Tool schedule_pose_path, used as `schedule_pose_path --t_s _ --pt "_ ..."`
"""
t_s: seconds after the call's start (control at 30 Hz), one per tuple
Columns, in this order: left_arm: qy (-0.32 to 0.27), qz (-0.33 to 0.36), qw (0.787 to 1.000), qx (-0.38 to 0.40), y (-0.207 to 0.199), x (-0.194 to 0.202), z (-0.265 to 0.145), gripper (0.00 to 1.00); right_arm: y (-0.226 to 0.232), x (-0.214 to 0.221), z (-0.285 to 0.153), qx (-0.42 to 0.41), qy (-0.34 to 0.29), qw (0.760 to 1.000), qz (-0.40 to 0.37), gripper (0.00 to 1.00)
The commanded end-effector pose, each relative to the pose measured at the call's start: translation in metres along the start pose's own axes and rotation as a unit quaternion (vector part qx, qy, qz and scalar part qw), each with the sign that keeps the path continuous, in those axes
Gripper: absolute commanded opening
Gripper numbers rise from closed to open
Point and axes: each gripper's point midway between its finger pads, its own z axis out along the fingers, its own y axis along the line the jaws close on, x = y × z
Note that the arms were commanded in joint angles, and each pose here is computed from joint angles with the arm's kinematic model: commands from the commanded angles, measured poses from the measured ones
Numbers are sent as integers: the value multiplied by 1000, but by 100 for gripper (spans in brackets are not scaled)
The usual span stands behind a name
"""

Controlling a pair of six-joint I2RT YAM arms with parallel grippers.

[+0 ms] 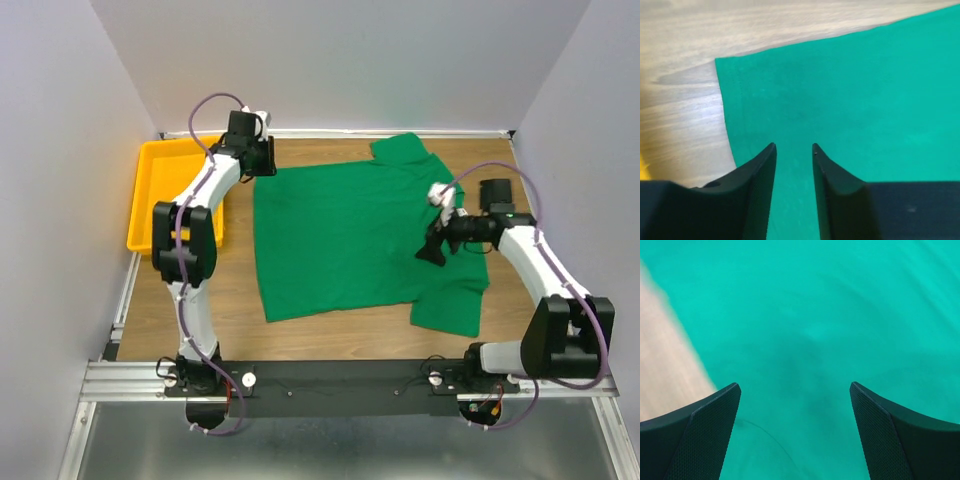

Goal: Fold and stack the t-shirts
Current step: Flatten the tshirt out

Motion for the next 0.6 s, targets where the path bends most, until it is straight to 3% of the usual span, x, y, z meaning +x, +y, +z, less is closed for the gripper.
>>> schedule_pose_path --t_s 0.0,0.03,0.1,0.13,0.2,0.23,0.4,0.57 --pt "-151 58 987 12 -21 -77 -94 50 96 -5 30 -153 -1 975 -161 97" --pt "-199 63 978 5 -24 -94 -133 53 101 -4 36 -151 13 973 -177 97" --pt "-232 66 970 -20 -15 -87 -151 59 129 -5 60 -167 24 962 -213 97" --pt "-272 67 960 -20 -19 -95 -186 70 138 -5 67 -166 33 958 -230 97" --pt "-261 43 964 -19 -9 -60 -183 94 157 3 91 -154 63 947 -276 97" --pt "-283 49 958 3 -16 -59 -201 98 163 4 98 -150 71 943 -288 96" --pt "-237 57 970 -21 5 11 -190 98 187 12 133 -130 108 932 -322 91" --pt "-246 69 966 -41 12 29 -209 97 184 23 148 -102 144 932 -317 76"
